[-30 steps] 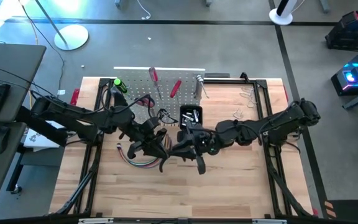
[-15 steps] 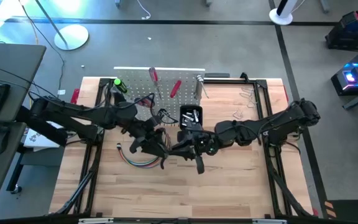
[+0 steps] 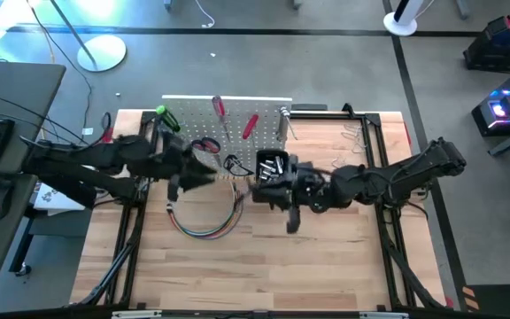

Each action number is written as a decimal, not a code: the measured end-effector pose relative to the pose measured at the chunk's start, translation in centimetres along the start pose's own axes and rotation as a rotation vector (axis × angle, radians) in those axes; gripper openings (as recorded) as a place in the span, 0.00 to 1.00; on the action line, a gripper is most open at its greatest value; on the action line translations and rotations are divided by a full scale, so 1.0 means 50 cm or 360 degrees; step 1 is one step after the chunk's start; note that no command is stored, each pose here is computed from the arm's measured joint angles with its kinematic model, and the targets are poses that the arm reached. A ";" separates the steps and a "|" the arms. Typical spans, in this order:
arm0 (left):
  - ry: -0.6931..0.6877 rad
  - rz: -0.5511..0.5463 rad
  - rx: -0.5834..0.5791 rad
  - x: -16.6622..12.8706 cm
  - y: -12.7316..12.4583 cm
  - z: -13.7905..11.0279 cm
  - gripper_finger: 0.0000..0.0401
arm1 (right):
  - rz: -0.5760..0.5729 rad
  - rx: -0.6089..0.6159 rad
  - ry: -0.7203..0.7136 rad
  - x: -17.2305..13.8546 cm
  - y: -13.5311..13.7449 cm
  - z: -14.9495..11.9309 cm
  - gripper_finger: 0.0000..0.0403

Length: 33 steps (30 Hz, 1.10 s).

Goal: Hang tools onto peg board
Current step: Hang the plier on the peg board

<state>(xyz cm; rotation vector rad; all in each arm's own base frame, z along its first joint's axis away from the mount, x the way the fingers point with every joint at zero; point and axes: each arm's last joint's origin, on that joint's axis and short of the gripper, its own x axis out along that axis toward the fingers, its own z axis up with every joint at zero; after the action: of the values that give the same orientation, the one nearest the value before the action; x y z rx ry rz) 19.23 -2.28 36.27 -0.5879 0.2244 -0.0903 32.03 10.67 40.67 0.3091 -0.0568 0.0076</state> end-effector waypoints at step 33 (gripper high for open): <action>-0.1287 -0.0404 -0.0179 0.132 -0.080 -0.024 0.42 | -0.0163 0.0097 -0.1350 -0.024 -0.025 0.127 0.04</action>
<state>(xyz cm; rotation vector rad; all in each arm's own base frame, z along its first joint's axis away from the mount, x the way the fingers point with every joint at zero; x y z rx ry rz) 25.28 -7.22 36.36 -0.7189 -0.6345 -0.0792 30.51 7.57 46.25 0.3587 -0.8831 -0.2252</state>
